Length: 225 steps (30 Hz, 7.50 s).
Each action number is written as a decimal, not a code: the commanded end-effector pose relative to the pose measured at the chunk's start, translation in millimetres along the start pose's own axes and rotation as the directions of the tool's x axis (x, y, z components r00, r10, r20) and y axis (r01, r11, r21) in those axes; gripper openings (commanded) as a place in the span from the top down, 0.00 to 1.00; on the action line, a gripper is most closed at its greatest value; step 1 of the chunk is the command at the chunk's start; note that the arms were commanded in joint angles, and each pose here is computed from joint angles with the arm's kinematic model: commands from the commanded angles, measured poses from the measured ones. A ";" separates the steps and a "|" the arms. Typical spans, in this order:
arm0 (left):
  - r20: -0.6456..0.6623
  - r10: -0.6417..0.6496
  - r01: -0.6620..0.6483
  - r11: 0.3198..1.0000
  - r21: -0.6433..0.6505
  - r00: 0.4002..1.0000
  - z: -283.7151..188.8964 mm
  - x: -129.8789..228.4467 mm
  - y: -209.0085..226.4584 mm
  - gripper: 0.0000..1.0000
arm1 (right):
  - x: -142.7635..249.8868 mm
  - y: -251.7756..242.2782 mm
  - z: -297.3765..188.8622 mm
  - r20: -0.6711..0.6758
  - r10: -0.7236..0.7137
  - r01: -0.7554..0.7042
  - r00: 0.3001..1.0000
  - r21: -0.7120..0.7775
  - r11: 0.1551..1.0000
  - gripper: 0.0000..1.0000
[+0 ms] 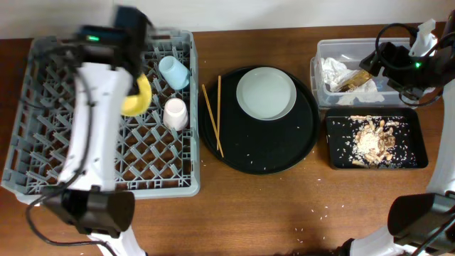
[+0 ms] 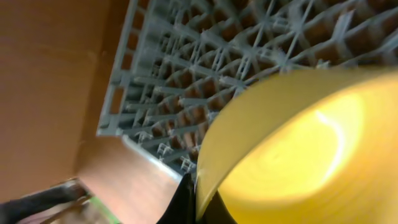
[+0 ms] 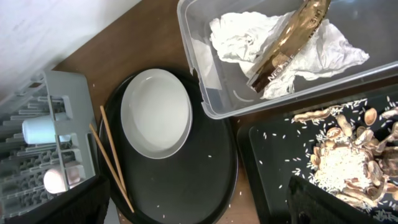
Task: Sort waste into correct bins and load items into the dishwasher rack
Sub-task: 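Carry the yellow bowl to the rack's back row and release it, then reach the left gripper to the white plate and grasp its rim, then lift the white plate with the left gripper and carry it over the rack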
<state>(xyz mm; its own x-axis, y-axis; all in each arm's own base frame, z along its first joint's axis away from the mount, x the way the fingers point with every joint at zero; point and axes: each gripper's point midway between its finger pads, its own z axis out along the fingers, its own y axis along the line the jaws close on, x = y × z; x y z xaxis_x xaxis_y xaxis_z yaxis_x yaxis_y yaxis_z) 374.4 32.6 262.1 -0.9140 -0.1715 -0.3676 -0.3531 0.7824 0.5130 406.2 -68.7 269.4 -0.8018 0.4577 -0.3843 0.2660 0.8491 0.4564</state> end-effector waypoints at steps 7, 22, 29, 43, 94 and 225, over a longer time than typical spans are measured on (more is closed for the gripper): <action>0.265 -0.050 0.156 0.905 -0.396 0.963 6.6 51.9 13.3 0.99 | 1.9 -1.2 5.3 -0.011 -0.016 0.017 1.000 0.011 1.000 0.08; 0.651 -0.227 0.506 0.817 -0.277 0.724 23.0 -54.4 -40.3 1.00 | 2.5 -5.7 5.2 -0.012 -0.014 0.014 1.000 0.037 0.999 0.08; 0.574 0.037 0.230 0.894 -0.384 0.818 64.9 -122.1 -63.9 1.00 | 3.0 -6.0 5.1 -0.014 -0.013 0.013 1.000 0.038 0.999 0.08; 0.573 0.110 0.140 0.916 -0.375 0.812 94.6 -138.3 -82.3 1.00 | 3.2 -6.0 5.2 -0.015 -0.013 0.013 1.000 0.038 0.999 0.08; 0.583 0.272 -0.180 0.961 -0.211 0.765 53.1 -123.0 -137.5 0.28 | 12.8 -20.7 16.5 -0.048 0.006 -0.002 0.999 0.088 0.996 0.07; 0.321 0.436 -0.280 0.857 -0.433 0.841 -12.4 -100.8 -16.3 1.00 | 19.9 12.3 29.6 -0.067 -0.080 0.084 0.995 0.055 0.995 0.02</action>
<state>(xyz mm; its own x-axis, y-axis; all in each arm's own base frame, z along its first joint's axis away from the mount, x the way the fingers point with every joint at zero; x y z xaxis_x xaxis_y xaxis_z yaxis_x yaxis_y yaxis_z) 474.5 26.4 288.8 -0.8470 0.3624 -0.3889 -0.1472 0.5431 0.8267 408.7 -42.0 246.0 -0.8492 0.3833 -0.3632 0.2354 0.8905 0.3893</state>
